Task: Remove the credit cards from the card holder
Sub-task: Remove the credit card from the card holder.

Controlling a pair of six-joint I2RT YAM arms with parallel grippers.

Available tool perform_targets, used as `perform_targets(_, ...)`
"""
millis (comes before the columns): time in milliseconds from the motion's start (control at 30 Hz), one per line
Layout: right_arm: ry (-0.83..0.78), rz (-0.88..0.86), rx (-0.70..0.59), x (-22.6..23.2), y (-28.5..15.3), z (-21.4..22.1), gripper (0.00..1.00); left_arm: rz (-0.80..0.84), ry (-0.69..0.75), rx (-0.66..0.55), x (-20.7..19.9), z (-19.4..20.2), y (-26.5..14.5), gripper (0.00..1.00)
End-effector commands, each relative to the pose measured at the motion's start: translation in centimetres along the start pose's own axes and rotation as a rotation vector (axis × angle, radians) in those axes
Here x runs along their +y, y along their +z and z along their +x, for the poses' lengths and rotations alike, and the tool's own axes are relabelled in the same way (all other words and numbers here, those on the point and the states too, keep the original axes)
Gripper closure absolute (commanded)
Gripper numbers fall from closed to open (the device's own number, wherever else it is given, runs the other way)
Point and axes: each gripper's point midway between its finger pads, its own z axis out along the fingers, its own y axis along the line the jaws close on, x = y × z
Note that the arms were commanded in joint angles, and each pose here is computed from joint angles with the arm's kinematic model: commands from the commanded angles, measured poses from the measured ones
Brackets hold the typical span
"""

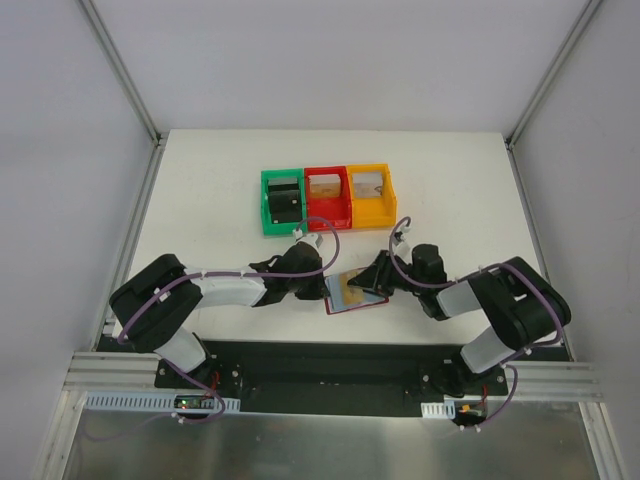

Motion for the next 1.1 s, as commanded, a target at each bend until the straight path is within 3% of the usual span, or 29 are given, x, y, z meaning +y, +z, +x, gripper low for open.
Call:
perform_targets(0, -0.062, -0.034, -0.006, 1.0, -0.7, -0.3, 0.63, -0.146, 0.009, 0.107, 4.0, 3.5, 0.2, 1.0)
perform_targets(233, -0.073, -0.004, -0.005, 0.6, -1.0, -0.5, 0.68, -0.149, 0.006, 0.108, 4.1, 3.6, 0.2, 1.0)
perform_targets(833, -0.123, 0.087, 0.005, -0.2, -1.9, -0.6, 0.99, -0.135, 0.008, 0.096, 3.8, 3.4, -0.2, 1.0)
perform_targets(1067, -0.161, 0.125, 0.006, -0.3, -2.4, -0.9, 0.99, -0.137, 0.006, 0.097, 3.9, 3.5, -0.3, 1.0)
